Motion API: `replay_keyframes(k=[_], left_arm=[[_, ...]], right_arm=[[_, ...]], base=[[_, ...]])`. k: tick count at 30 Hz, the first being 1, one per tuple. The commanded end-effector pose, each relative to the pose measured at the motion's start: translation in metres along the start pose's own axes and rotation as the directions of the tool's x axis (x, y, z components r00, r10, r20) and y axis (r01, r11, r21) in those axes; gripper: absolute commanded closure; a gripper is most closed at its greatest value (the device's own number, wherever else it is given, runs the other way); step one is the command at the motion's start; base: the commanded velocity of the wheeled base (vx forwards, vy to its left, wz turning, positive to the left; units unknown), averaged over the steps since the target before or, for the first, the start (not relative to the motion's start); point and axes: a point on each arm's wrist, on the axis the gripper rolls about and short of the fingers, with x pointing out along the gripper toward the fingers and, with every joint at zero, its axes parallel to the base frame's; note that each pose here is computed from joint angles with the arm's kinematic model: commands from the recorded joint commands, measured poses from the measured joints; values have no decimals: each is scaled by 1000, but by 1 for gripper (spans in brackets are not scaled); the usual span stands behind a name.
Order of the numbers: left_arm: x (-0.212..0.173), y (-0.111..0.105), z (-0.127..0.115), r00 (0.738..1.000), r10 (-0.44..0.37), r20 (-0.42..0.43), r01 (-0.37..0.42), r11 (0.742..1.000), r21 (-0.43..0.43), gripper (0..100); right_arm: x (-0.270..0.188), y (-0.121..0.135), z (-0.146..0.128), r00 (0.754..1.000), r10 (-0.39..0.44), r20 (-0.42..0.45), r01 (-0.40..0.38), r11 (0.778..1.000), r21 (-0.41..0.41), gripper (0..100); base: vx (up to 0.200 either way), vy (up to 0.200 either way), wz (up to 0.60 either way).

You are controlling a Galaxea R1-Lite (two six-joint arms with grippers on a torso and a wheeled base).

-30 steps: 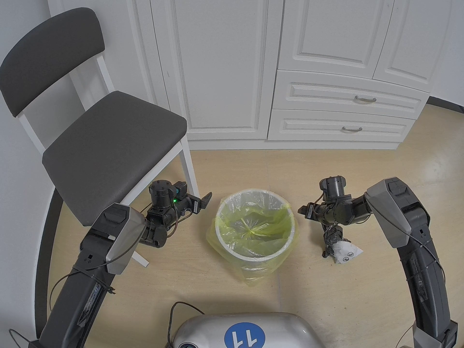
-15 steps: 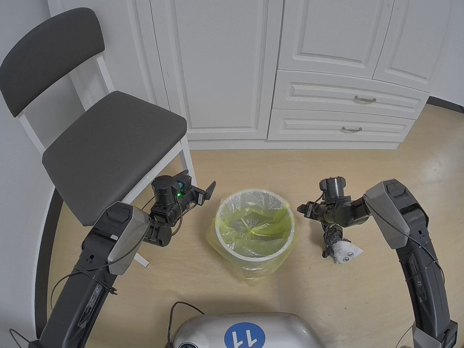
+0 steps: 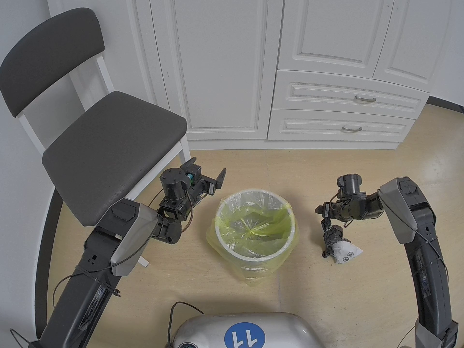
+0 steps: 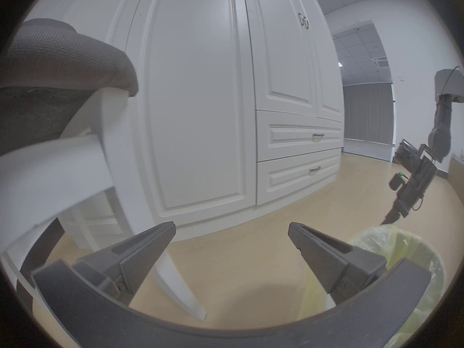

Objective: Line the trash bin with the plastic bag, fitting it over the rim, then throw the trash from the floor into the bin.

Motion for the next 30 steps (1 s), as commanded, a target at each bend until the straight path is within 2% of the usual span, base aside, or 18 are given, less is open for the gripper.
replay_keyframes(k=[1,5,10,13,15,17,30], left_arm=[[3,-7,17,1000,5,31,-4,1000,-8,0],[3,-8,17,999,4,34,-4,1000,-8,0],[3,-8,20,999,12,45,-12,1000,-8,0],[3,-10,23,999,21,41,-20,1000,-9,0],[4,-10,24,999,21,42,-21,1000,-9,0],[4,-10,25,999,26,46,-26,1000,-9,0],[4,-7,33,996,50,71,-49,999,-10,0]], right_arm=[[17,-31,-11,998,-48,-34,47,998,-28,0],[22,-36,-14,997,-64,-44,63,998,-33,0],[28,-41,-25,992,-68,-108,64,997,-34,0],[42,-43,-50,982,-85,-170,74,995,-67,0],[50,-43,-67,974,-102,-202,76,988,-131,0],[49,-42,-67,974,-108,-200,78,986,-149,0],[50,-42,-68,973,-110,-205,83,987,-134,0]], base=[[0,0,0],[0,0,0],[0,0,0],[0,0,0],[0,0,0],[0,0,0],[0,0,0]])
